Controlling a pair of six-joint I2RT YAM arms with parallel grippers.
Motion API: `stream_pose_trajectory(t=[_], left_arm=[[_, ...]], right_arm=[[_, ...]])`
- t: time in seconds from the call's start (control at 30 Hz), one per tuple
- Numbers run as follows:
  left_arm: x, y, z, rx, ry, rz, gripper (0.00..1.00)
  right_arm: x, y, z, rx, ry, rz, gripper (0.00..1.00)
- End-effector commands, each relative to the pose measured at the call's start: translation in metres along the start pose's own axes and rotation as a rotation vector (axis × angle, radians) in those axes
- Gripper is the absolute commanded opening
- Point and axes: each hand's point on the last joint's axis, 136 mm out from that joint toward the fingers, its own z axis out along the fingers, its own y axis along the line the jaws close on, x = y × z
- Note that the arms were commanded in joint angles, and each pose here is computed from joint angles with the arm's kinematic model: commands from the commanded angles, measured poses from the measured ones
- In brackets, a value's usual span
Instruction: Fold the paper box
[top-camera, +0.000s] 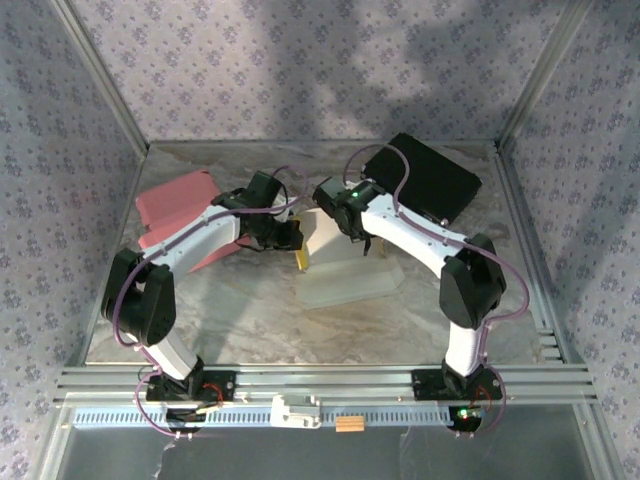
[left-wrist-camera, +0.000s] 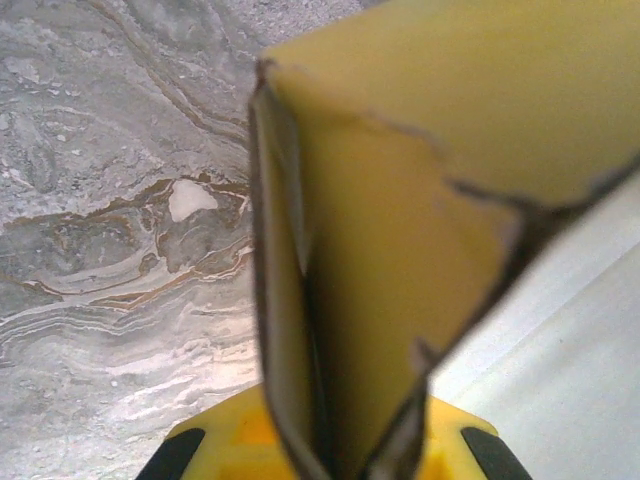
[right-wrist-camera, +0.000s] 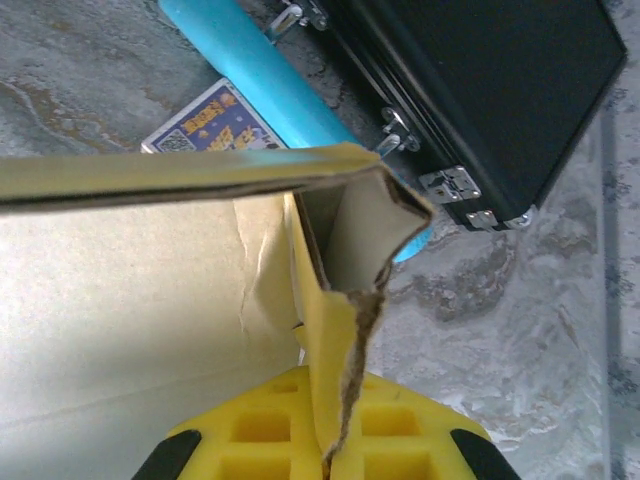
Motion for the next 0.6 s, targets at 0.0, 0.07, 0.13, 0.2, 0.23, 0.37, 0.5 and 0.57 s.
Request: stream_pose_trajectory(t=[0.0, 0.07, 0.13, 0.2, 0.23, 0.37, 0.5, 0.57], left_arm=[[-0.011, -0.009, -0.012, 0.009, -0.042, -0.012, 0.0], [-0.012, -0.01, -0.012, 0.016, -0.042, -0.015, 0.0], [-0.011, -0.011, -0.012, 0.022, -0.041, -0.014, 0.0], [-0.011, -0.012, -0.012, 0.025, -0.039, -0.014, 0.0], [-0.011, -0.012, -0.012, 0.029, -0.04, -0.015, 0.0], [-0.011, -0.014, -0.012, 0.04, -0.044, -0.015, 0.0], [-0.012, -0.016, -0.012, 0.05, -0.045, -0.014, 0.0], [-0.012, -0.016, -0.012, 0.05, -0.048, -0.014, 0.0]], right_arm=[[0.005, -0.023, 0.002, 0.133, 0.024, -0.034, 0.0], [0.006, -0.017, 0.005, 0.086, 0.029, -0.023, 0.0], [0.007, -0.007, 0.005, -0.025, 0.034, 0.01, 0.0], [0.006, -0.007, 0.005, -0.088, 0.047, 0.05, 0.0], [0.006, -0.009, 0.004, -0.101, 0.05, 0.061, 0.0], [0.002, -0.009, 0.005, -0.141, 0.05, 0.059, 0.0], [0.003, -0.008, 0.005, -0.164, 0.051, 0.061, 0.0], [0.004, -0.007, 0.006, -0.176, 0.056, 0.07, 0.0]])
